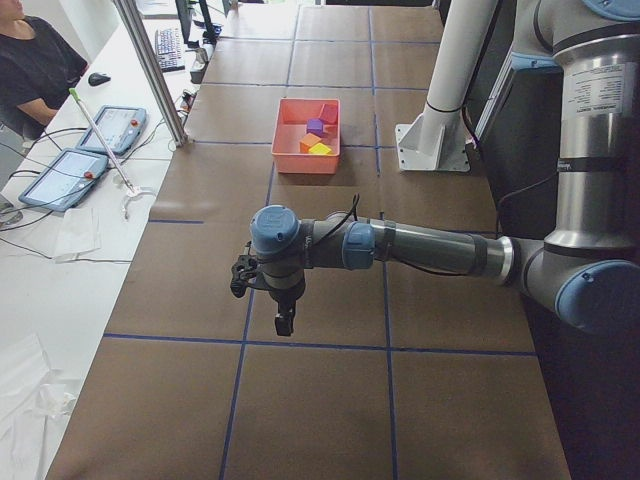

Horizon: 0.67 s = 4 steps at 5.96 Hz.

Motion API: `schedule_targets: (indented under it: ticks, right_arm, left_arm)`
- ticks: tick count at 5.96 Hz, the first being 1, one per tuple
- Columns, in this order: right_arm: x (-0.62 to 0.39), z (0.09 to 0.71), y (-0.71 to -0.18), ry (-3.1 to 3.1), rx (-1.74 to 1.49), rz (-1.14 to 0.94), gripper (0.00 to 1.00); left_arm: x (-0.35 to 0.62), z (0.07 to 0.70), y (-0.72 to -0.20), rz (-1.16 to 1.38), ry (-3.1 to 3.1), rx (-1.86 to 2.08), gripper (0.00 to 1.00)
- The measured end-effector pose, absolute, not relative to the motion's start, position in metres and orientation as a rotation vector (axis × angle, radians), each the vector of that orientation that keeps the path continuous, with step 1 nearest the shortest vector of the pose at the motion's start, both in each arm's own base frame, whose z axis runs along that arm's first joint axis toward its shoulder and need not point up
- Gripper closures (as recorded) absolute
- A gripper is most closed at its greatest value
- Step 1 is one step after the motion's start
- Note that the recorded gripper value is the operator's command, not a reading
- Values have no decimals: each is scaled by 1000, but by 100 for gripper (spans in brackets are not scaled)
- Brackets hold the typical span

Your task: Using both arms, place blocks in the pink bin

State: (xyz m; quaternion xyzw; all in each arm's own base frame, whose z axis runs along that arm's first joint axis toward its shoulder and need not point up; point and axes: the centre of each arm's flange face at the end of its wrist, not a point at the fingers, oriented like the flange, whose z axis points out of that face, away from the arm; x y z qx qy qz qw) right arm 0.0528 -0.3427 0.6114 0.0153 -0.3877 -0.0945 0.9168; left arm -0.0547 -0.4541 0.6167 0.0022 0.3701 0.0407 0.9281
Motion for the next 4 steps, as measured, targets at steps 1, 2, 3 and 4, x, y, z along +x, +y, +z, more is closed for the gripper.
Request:
schedule_targets:
  ticks: [1,2,3,4]
  right_arm:
    - [53,610,-345,-796,36,-193,0]
    - [53,609,-348,-794,37,-191,0]
    - [53,608,-356,-788,42,-190,0]
    - [54,603,-367,-775,56,-190,0]
  left_arm:
    - [-55,622,-448,81,758,-9,0]
    - [-54,617,-445,78,780,-7,0]
    - [-52,611,-441,75,813,-3,0]
    - [-52,613,-434,72,827,-5,0]
